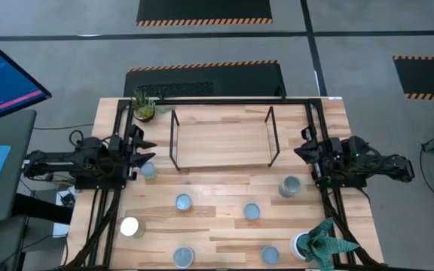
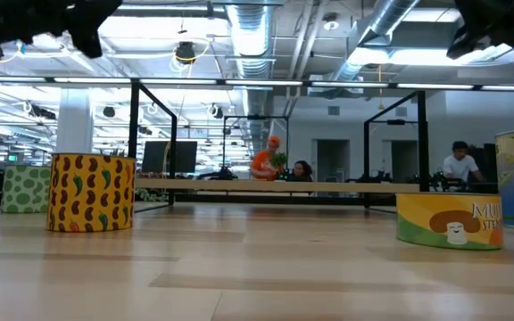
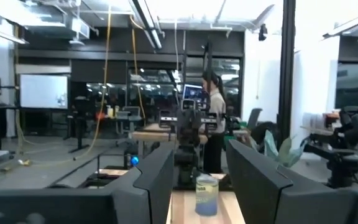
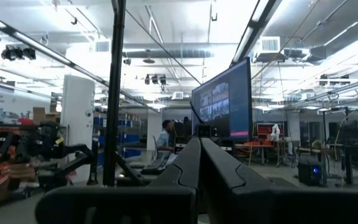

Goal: Pick and place cans onto a shelf
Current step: Put the canned peas on the shelf

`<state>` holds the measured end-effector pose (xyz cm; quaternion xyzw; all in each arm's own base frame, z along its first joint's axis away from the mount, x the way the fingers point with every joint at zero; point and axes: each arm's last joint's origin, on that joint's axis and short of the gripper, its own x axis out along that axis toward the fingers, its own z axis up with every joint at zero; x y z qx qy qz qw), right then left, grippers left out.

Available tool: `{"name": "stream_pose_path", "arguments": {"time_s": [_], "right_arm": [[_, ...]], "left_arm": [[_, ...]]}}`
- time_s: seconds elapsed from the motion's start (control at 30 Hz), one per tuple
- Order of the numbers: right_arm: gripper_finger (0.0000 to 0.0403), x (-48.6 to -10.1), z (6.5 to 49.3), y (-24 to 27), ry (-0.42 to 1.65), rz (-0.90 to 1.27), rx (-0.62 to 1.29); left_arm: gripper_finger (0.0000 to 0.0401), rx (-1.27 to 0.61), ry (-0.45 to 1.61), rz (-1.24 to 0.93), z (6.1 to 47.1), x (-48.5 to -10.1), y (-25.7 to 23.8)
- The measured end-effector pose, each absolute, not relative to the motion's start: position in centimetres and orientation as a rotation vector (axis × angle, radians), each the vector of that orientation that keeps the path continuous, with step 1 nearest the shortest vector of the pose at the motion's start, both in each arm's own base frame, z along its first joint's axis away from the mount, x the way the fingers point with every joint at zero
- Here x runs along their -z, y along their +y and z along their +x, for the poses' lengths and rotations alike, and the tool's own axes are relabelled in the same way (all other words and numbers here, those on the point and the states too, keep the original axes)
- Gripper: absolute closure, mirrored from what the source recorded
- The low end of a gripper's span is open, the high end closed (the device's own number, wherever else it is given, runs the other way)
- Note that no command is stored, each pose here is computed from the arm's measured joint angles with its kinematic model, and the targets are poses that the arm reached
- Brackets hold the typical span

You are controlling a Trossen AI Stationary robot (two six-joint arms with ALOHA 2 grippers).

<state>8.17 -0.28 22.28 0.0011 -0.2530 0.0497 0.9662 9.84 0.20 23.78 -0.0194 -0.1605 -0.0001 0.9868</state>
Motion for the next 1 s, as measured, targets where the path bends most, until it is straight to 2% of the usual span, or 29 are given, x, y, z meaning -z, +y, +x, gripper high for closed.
{"name": "stream_pose_path", "arguments": {"time_s": [0.13, 0.47, 0.67, 0.83, 1.0], "right_arm": [[0.0368, -22.4, 8.1, -0.3, -0.52, 0.002, -0.101], [0.0368, -22.4, 8.1, -0.3, -0.518, 0.003, -0.102], [0.0368, -22.6, 8.0, -0.1, -0.529, 0.095, -0.18], [0.0368, -22.9, 7.9, 0.1, -0.517, 0.073, -0.27], [0.0368, -25.3, 7.5, 0.2, -0.563, -0.03, -0.27]], "left_arm": [[0.0262, 0.006, -0.248, -0.04, 10.8, -25.4, 0.2], [0.0262, -0.002, 0.132, -0.054, 13.1, -28.7, 0.2], [0.0262, 0.023, 0.197, -0.097, 14.8, -29.5, 0.2], [0.0262, 0.048, 0.254, -0.06, 15.9, -28.9, 0.1], [0.0262, 0.047, 0.273, -0.062, 16.4, -28.5, 0.1]]}}
